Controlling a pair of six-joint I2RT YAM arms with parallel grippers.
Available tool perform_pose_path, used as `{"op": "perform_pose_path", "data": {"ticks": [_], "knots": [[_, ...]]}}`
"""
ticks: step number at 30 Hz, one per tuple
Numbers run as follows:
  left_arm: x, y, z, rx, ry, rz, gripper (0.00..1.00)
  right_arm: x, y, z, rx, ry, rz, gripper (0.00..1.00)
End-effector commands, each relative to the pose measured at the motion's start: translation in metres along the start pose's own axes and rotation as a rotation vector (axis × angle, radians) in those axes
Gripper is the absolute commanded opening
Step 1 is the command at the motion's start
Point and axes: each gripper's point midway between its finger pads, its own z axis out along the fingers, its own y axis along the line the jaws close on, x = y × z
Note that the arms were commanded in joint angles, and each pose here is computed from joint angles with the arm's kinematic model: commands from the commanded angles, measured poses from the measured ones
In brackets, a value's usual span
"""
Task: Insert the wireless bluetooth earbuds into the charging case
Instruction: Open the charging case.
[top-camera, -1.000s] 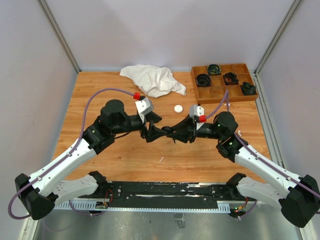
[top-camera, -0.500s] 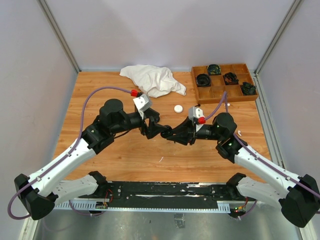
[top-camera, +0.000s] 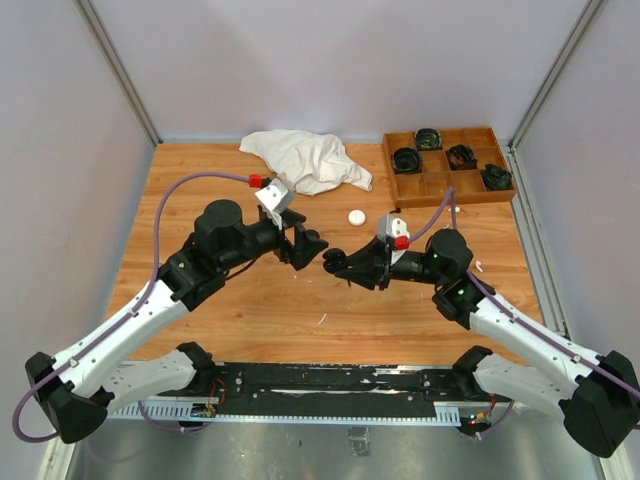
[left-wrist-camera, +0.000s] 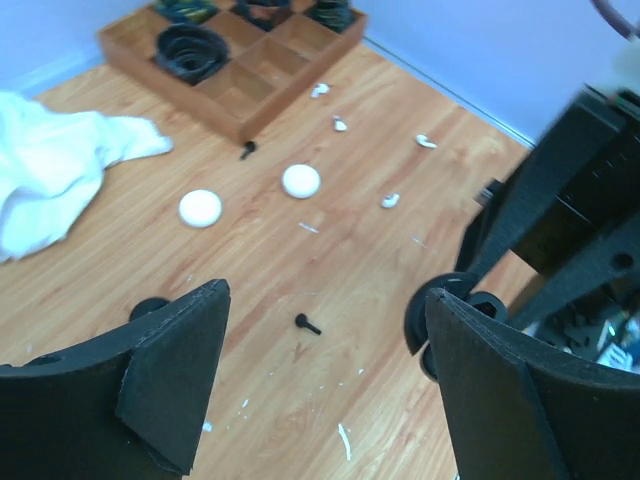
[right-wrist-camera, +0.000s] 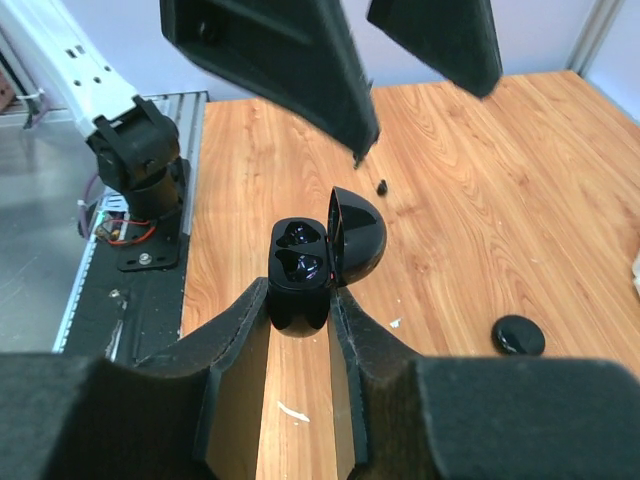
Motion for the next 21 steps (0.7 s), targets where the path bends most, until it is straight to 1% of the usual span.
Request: {"op": "perform_pose_path", "data": {"ticks": [1, 9, 13, 18, 21], "knots": [[0.007, 0.04, -0.007, -0.254, -0.018, -0.126, 0.85, 0.01, -0.017, -0.005, 0.114, 0.008, -0.029, 0.01], [0.077, 0.106, -0.026, -0.64, 0.104, -0.347, 0.85, 0.029, -0.028, -0.011, 0.201, -0.003, -0.03, 0.01], [0.109, 0.133, -0.043, -0.782, 0.152, -0.44, 0.85, 0.037, -0.033, -0.013, 0.229, 0.012, -0.011, 0.01], [0.143, 0.167, -0.074, -0.982, 0.181, -0.57, 0.86, 0.038, -0.032, -0.016, 0.241, -0.007, -0.01, 0.01], [0.158, 0.183, -0.091, -1.072, 0.188, -0.629, 0.86, 0.038, -0.032, -0.018, 0.255, -0.009, -0.012, 0.01]]}}
